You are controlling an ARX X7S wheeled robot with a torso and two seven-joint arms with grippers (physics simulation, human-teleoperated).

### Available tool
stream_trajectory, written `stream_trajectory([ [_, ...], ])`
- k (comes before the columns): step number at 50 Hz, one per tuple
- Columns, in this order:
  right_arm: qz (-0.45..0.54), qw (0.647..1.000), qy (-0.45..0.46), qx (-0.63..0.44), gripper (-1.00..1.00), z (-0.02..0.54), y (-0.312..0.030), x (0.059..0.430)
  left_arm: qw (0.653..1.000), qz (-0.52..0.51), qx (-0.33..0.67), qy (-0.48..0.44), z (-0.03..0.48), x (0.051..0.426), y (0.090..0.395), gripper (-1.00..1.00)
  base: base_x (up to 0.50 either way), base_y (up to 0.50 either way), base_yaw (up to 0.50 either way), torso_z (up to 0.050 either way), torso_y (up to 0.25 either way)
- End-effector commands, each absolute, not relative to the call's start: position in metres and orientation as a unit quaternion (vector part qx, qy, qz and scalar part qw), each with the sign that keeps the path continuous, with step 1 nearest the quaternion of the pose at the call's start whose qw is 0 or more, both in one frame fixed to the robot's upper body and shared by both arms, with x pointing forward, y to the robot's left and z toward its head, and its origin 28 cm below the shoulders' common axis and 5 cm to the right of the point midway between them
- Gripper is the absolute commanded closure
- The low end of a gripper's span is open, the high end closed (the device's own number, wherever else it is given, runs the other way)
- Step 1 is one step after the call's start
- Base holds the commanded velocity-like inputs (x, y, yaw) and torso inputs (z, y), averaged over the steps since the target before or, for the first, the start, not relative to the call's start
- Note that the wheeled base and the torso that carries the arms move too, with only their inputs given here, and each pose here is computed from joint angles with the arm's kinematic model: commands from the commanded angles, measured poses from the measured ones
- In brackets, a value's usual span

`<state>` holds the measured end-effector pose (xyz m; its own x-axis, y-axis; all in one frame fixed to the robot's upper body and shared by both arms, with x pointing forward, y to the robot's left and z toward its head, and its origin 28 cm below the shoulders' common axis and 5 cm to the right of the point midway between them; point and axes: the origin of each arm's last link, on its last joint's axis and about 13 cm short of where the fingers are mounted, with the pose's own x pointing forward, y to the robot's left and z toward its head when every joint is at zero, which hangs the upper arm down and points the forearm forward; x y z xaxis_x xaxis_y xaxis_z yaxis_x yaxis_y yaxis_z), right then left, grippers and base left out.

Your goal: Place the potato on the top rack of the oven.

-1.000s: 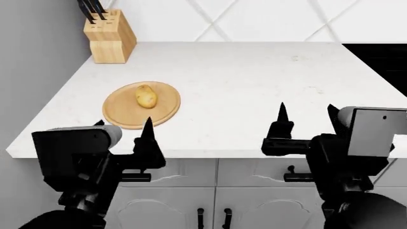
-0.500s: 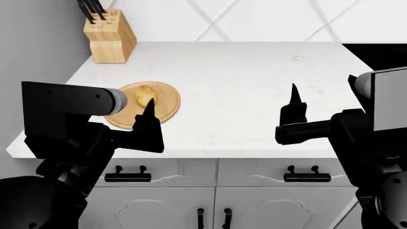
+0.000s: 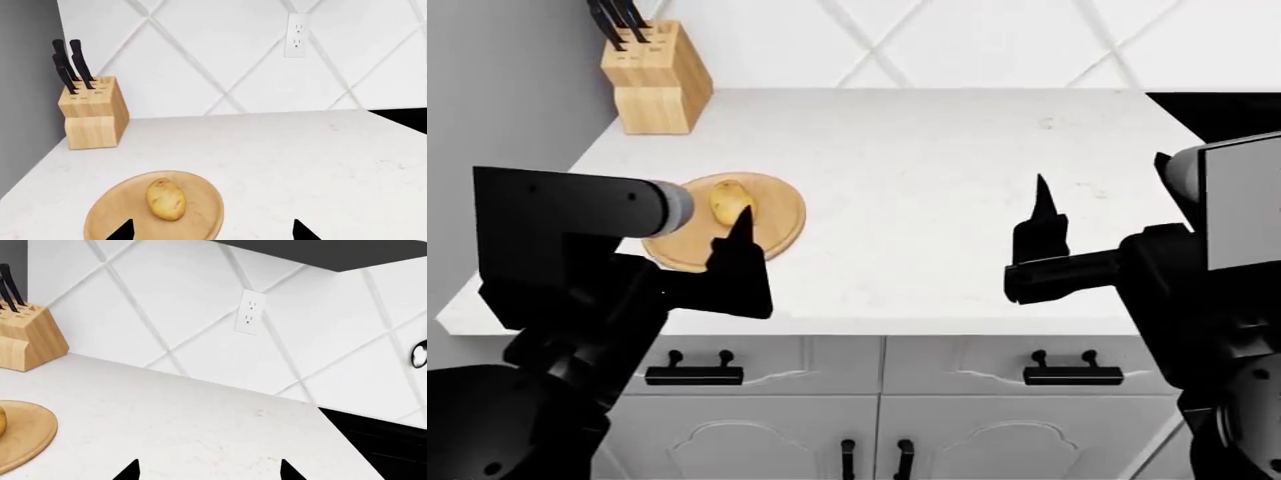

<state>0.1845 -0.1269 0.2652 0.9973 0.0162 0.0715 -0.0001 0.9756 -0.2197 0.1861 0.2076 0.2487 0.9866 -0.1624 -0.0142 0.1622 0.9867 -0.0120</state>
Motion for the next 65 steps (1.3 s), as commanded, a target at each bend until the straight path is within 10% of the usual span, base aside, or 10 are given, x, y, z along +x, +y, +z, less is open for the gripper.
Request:
stream_trajectory([
  [1, 0.005, 0.993, -0.033, -0.112, -1.0, 0.264, -0.127, 0.186, 0.996, -0.088, -0.008, 0.014, 0.246, 0.188, 0.205, -1.0, 0.05, 0.0, 0.0, 0.0, 0.0],
  [65, 0.01, 0.993, -0.026, -0.112, -1.0, 0.254, -0.129, 0.192, 0.997, -0.051, -0.038, 0.047, 0.224, 0.164, 0.198, -1.0, 0.15, 0.0, 0.0, 0.0, 0.0],
])
